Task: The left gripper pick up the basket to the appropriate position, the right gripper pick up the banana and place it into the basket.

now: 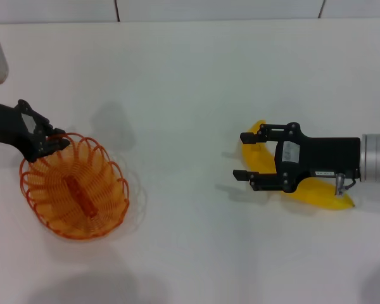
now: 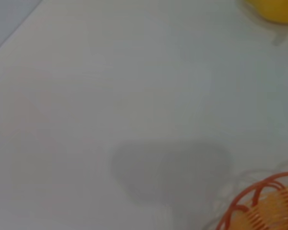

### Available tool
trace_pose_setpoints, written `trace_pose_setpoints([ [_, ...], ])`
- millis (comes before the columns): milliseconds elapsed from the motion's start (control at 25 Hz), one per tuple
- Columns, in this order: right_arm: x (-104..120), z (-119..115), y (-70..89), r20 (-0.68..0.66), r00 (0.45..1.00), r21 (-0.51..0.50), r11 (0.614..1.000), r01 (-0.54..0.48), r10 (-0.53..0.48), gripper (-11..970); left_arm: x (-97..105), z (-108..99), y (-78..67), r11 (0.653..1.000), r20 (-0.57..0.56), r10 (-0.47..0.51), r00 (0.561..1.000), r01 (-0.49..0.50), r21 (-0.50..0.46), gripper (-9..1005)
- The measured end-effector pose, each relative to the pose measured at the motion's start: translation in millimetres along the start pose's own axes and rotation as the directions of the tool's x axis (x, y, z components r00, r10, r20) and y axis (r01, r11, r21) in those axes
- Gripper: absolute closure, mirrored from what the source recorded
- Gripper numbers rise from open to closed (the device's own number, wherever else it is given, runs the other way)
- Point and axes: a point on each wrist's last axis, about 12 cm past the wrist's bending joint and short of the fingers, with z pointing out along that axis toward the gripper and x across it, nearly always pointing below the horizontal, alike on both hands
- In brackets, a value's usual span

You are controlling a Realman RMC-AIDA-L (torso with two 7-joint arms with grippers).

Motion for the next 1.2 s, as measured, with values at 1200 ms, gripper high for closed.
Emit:
trace_pose_setpoints([
  [1200, 4, -4, 3.1, 0.0, 1.0, 0.01, 1.0, -0.015, 0.015, 245, 5, -53, -11.5, 0.943, 0.335, -0.322, 0.885, 0.331, 0.034, 946],
])
